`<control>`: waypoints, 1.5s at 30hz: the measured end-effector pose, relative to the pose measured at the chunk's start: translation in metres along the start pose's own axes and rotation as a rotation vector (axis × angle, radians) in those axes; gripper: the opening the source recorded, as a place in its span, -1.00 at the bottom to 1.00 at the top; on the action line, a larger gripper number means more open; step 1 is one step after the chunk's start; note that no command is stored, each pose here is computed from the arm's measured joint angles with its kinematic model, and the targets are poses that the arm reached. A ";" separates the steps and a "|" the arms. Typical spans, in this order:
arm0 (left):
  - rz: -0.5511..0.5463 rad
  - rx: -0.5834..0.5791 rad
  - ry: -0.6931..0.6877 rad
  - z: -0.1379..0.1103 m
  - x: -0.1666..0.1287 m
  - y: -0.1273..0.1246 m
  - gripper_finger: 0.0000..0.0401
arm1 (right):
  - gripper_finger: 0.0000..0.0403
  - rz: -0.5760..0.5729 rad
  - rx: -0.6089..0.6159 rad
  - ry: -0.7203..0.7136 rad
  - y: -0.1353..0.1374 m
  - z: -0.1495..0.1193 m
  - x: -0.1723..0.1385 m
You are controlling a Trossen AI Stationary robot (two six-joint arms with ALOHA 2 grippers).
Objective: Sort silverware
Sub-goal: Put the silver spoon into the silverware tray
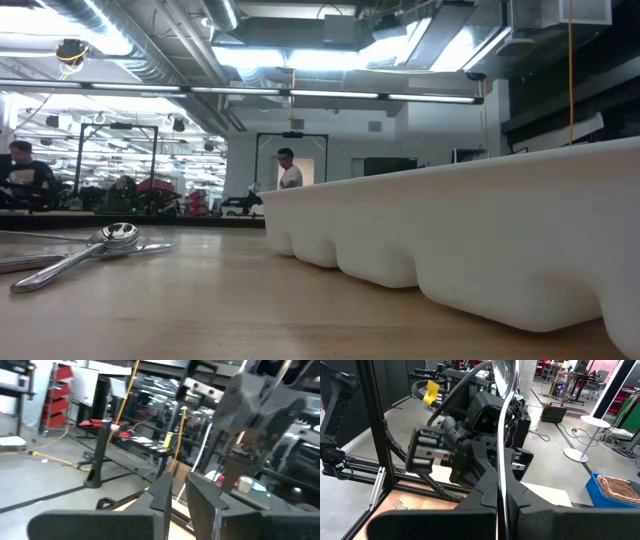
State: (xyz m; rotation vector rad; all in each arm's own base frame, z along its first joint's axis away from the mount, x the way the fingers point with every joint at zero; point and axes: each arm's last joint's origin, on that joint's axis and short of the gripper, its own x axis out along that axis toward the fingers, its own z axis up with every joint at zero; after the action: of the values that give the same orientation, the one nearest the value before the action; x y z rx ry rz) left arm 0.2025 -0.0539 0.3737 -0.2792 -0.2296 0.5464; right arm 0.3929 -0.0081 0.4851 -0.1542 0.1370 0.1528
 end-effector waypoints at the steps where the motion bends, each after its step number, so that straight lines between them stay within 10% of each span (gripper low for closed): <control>1: -0.026 0.002 0.001 0.001 0.000 0.000 -0.77 | -1.00 0.000 0.000 0.002 0.000 0.000 0.000; 15: -0.234 0.069 -0.111 0.019 -0.004 -0.004 -0.75 | -1.00 0.001 0.004 0.022 0.000 -0.002 0.000; 27: -0.196 0.114 -0.197 0.021 0.010 -0.001 -0.14 | -1.00 0.001 0.004 0.024 0.000 -0.003 0.000; 45: -0.325 0.170 -0.332 0.019 0.030 -0.002 -0.19 | -1.00 0.002 0.004 0.023 0.000 -0.002 0.000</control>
State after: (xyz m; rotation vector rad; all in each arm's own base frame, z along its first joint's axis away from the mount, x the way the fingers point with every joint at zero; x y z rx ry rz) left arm 0.2224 -0.0354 0.3963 0.0180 -0.5370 0.2840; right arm 0.3929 -0.0082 0.4826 -0.1517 0.1604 0.1524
